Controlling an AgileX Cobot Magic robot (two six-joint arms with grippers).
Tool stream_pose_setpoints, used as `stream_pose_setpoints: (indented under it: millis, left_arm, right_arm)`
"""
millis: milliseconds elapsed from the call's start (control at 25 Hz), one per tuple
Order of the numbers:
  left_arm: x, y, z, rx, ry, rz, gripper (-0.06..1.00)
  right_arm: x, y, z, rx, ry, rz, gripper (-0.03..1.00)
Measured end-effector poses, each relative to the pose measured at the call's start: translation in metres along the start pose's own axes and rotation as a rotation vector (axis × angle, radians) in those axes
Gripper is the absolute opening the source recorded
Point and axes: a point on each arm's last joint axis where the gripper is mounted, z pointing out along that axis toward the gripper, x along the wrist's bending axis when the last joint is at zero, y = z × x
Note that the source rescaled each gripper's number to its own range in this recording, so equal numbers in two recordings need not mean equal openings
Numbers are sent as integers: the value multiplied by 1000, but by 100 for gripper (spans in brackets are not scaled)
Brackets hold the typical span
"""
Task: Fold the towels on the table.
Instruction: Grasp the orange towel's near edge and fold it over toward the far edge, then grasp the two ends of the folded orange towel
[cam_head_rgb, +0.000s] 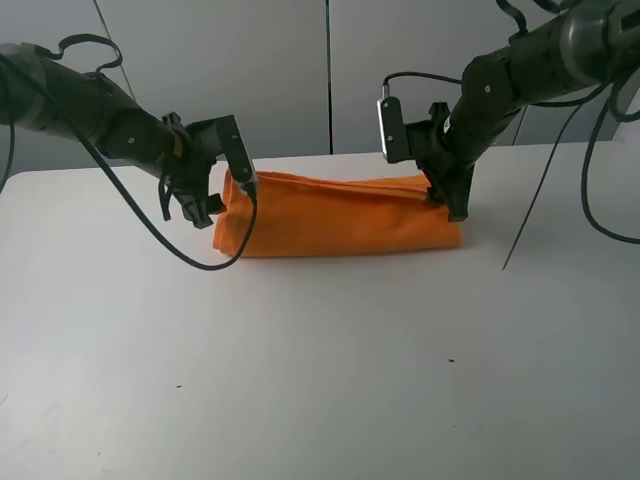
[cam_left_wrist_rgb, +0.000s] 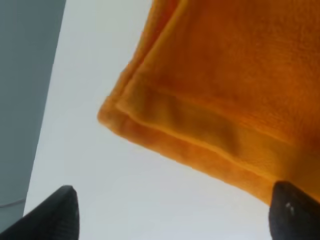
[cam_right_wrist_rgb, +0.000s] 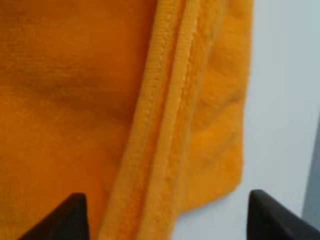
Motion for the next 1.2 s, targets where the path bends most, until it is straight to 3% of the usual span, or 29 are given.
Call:
stream_pose_setpoints:
  millis: [120, 280, 480, 720, 880, 1040, 1200]
  left_arm:
    - [6, 3, -9, -16, 21, -13, 98]
    - [14, 7, -22, -34, 49, -79, 98]
    - [17, 9, -33, -40, 36, -347, 98]
    - [10, 2, -28, 40, -55, -694, 99]
    - [18, -10, -16, 134, -128, -904, 99]
    - [17, -17, 2, 207, -188, -990, 99]
    - [10, -16, 19, 245, -245, -1054, 99]
  right_arm:
    - [-7, 1, -14, -13, -41, 13, 85]
    - [-13, 1, -29, -25, -76, 84, 97]
    - [-18, 1, -43, -53, -94, 489, 100]
    - [-10, -10, -43, -18, 23, 876, 100]
    - [-10, -34, -43, -16, 123, 1115, 100]
    - [-9, -49, -41, -34, 202, 1287, 100]
    - [2, -52, -21, 4, 311, 1358, 100]
